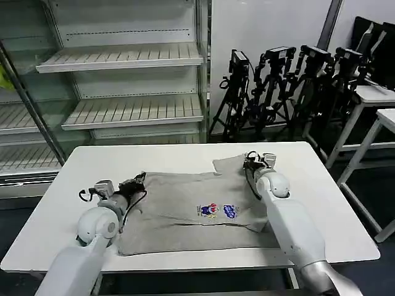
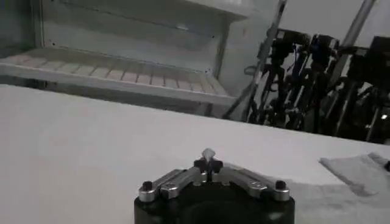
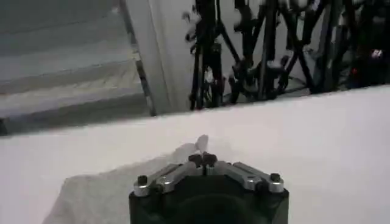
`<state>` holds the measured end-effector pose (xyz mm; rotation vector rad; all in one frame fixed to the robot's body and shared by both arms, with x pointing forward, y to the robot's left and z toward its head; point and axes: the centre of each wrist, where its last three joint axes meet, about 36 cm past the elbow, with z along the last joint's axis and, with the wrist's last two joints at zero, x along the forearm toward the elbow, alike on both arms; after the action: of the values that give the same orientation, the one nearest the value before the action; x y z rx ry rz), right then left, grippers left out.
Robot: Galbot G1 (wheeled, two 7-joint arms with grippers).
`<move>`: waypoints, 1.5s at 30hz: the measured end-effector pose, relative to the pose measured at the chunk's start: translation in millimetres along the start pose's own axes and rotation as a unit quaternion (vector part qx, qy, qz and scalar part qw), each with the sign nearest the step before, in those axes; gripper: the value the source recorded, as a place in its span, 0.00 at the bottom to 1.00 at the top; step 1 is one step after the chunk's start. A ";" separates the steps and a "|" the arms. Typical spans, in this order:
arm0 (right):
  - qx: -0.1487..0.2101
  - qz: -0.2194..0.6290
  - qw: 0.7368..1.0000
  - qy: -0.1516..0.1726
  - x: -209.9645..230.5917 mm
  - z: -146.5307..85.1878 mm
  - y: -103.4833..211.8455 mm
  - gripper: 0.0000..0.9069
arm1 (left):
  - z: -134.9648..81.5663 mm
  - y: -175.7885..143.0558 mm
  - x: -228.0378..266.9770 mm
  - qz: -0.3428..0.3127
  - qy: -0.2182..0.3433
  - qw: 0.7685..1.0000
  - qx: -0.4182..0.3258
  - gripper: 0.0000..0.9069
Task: Fold and organize the clothes.
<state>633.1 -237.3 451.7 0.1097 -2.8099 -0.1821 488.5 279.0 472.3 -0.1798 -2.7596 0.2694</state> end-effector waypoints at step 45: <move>0.073 0.026 0.996 -0.043 232.9 94.0 -21.6 1.00 | 49.6 -9.2 86.5 -0.005 0.042 0.996 -0.079 1.00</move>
<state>383.9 -270.4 433.1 0.0637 -2.9069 0.0320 389.3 275.6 458.2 -0.2126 -2.6974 0.0392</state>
